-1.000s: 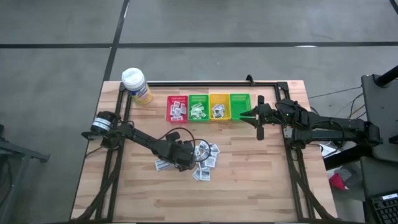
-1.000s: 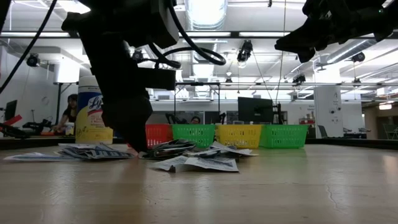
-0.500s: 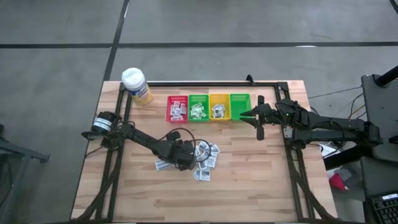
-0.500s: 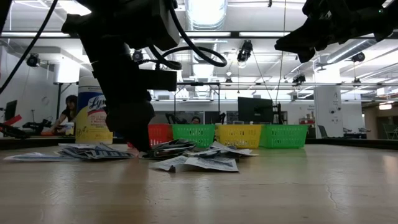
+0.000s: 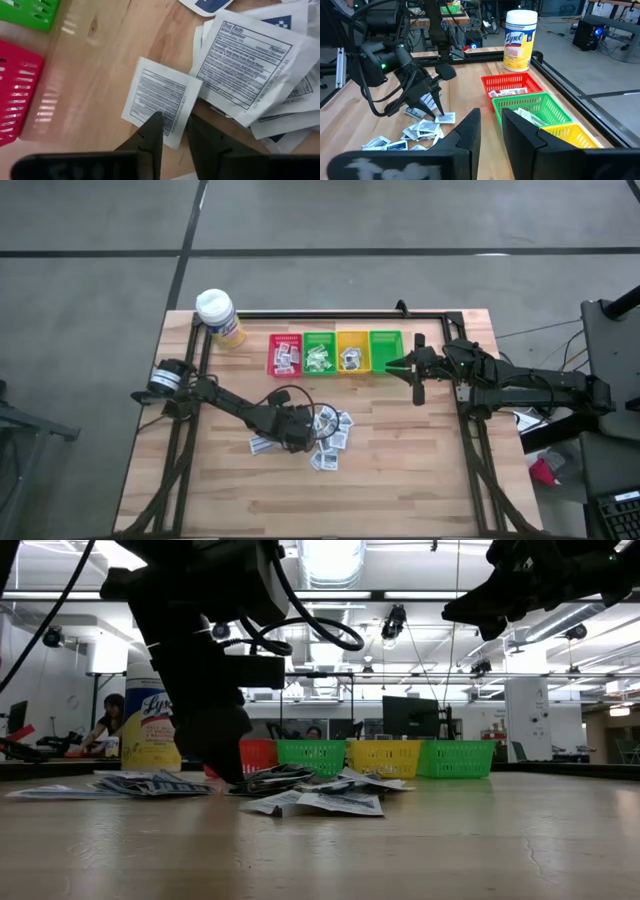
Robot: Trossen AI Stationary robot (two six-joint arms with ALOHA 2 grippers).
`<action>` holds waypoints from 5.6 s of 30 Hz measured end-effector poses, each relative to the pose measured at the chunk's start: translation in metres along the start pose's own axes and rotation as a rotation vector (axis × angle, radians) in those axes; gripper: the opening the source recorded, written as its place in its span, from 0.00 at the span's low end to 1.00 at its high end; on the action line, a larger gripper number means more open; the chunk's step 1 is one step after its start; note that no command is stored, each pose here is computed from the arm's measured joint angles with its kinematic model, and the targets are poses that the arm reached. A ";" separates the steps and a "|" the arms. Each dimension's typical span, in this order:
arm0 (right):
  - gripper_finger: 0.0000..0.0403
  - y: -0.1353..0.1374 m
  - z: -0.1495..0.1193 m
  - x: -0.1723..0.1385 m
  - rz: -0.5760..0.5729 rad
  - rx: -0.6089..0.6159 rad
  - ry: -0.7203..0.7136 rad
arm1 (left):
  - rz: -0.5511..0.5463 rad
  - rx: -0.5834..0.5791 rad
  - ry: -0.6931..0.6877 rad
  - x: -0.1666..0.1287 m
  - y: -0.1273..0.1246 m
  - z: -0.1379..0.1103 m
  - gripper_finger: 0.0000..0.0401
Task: Pick & Place First Aid Supplies
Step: Put the alcohol pad into the yellow bin
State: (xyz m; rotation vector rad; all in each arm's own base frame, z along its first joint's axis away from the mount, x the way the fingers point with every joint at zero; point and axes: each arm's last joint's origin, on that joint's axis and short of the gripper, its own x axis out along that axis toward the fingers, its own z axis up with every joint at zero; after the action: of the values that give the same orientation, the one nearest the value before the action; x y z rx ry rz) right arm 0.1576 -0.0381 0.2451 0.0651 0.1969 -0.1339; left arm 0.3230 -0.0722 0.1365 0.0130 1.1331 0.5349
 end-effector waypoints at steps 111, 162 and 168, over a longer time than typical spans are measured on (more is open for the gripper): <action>0.19 -0.006 -0.015 0.000 -0.141 0.040 0.104 | -0.158 0.004 -0.309 0.075 0.170 0.195 0.00; 0.20 -0.006 -0.015 0.000 -0.139 -0.001 0.104 | -0.464 -0.120 0.027 -0.064 0.055 0.130 0.47; 0.19 -0.006 -0.015 0.000 -0.138 -0.011 0.105 | -0.370 -0.456 0.150 -0.052 0.043 0.108 0.47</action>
State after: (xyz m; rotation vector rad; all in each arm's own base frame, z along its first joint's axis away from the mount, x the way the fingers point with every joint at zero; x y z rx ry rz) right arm 0.1537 -0.0429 0.2300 0.0477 0.3067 -0.2673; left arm 0.3831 -0.0284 0.2401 -0.6292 1.1036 0.4559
